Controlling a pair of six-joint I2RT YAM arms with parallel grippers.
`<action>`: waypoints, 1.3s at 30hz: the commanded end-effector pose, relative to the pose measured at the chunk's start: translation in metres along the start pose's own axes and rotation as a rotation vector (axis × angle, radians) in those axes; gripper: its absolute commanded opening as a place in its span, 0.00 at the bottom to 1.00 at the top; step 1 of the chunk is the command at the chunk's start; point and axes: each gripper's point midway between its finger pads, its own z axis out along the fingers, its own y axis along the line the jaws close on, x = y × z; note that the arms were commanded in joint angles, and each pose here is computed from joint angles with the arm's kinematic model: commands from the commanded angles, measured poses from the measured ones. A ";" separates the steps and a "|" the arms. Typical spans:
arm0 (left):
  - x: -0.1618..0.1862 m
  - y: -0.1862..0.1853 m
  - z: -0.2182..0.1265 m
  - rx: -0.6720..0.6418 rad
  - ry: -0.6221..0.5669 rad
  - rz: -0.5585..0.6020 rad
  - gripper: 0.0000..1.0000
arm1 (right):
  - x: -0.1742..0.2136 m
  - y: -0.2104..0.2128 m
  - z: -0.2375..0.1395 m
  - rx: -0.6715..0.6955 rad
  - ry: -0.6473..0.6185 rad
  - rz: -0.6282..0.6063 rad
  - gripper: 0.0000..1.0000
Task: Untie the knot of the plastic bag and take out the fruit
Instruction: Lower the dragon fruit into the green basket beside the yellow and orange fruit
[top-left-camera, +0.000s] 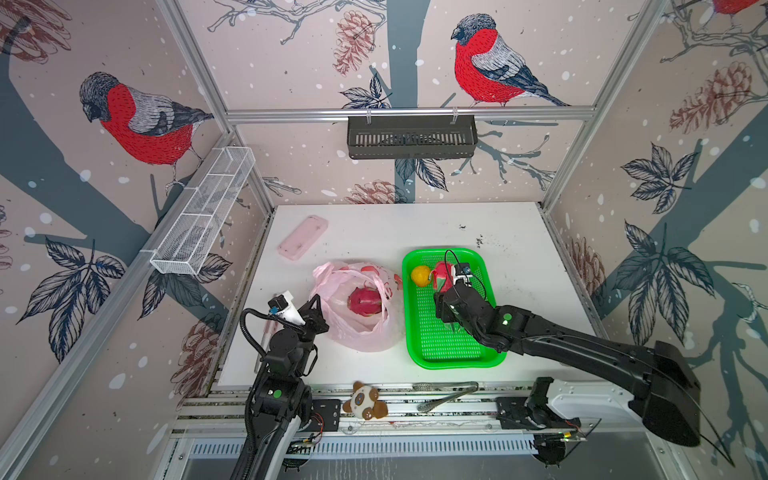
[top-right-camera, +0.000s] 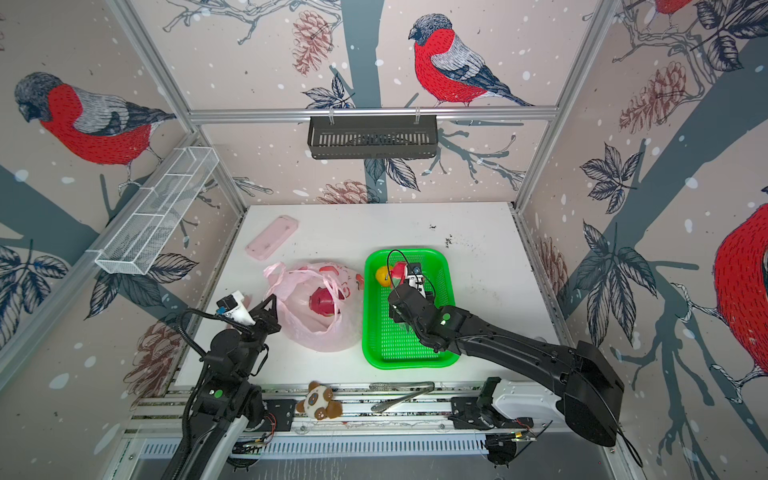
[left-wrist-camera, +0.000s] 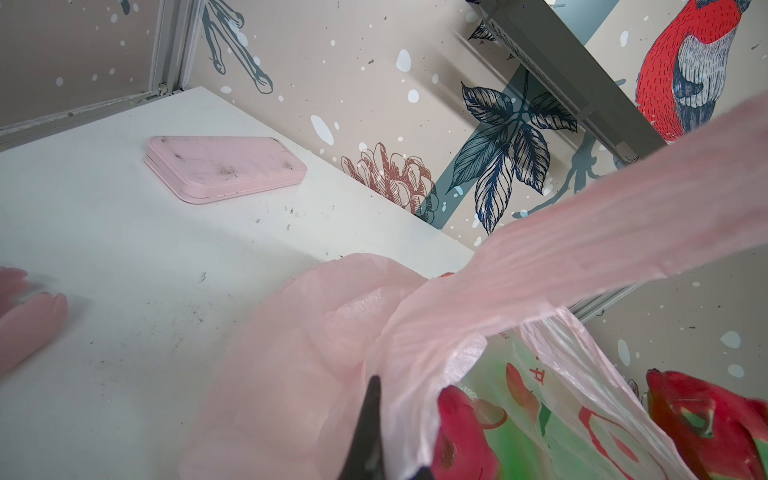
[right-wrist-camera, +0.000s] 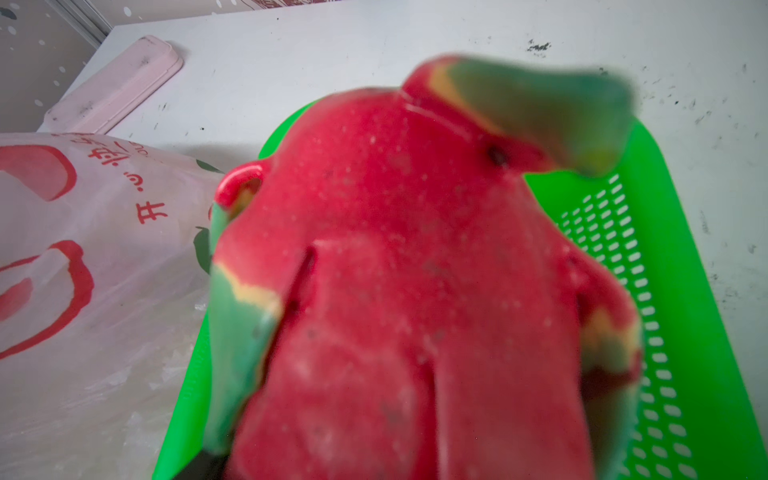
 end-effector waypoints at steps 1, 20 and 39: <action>-0.002 -0.001 -0.001 0.006 -0.009 -0.004 0.00 | -0.006 0.011 0.001 -0.038 -0.041 0.080 0.25; 0.000 0.000 -0.003 0.004 -0.005 -0.010 0.00 | 0.043 0.021 0.038 -0.045 0.076 0.062 0.25; 0.001 0.002 -0.005 -0.002 -0.006 -0.012 0.00 | 0.064 0.022 0.063 -0.044 0.144 0.026 0.25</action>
